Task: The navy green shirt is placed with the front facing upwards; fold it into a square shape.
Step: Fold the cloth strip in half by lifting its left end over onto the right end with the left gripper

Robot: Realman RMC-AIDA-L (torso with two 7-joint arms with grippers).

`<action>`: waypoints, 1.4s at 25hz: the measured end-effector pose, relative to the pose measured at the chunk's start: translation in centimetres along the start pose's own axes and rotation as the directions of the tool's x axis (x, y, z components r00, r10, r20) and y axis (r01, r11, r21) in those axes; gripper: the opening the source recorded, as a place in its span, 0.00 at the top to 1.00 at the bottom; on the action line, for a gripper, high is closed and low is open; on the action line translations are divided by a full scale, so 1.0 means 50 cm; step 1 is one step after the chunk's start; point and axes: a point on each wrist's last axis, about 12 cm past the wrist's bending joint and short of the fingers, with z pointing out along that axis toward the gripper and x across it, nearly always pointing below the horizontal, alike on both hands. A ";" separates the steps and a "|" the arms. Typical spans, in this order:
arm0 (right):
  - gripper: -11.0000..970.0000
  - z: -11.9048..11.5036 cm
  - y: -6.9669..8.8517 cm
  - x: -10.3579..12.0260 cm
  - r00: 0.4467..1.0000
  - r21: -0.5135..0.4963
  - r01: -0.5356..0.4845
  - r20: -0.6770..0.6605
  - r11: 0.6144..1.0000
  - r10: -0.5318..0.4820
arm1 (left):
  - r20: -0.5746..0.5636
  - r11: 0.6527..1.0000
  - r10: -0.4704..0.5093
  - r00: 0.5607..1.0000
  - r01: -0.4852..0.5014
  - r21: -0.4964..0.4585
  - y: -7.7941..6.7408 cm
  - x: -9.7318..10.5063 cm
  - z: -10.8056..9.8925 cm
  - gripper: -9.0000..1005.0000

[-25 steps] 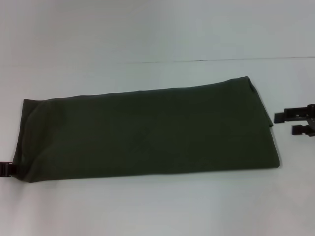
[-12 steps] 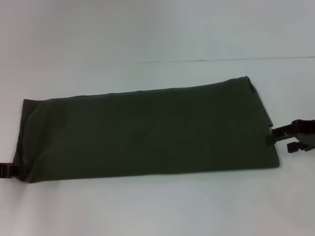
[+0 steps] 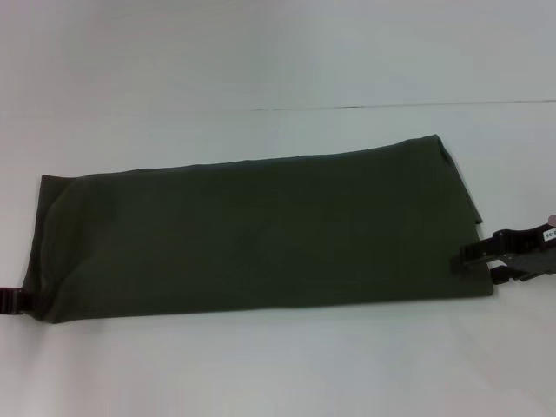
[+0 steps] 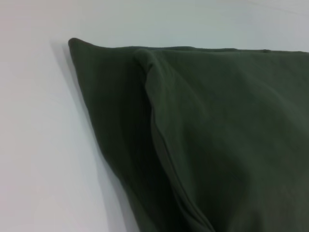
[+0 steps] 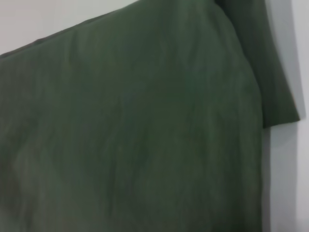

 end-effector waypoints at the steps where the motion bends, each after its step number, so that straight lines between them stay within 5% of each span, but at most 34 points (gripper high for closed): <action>1: 0.15 0.003 0.000 0.000 1.000 0.001 -0.001 0.000 1.000 0.001 | 0.000 1.000 0.000 1.000 0.000 0.000 0.000 0.000 0.000 0.97; 25: 0.17 0.033 0.019 0.004 0.999 0.027 0.036 -0.030 0.999 -0.036 | 0.004 1.000 0.003 1.000 -0.003 0.000 -0.002 -0.006 0.001 0.97; 35: 0.55 0.037 0.026 0.002 0.998 0.035 0.055 -0.039 0.998 -0.053 | 0.007 1.000 0.000 1.000 0.000 0.000 -0.001 -0.007 0.000 0.97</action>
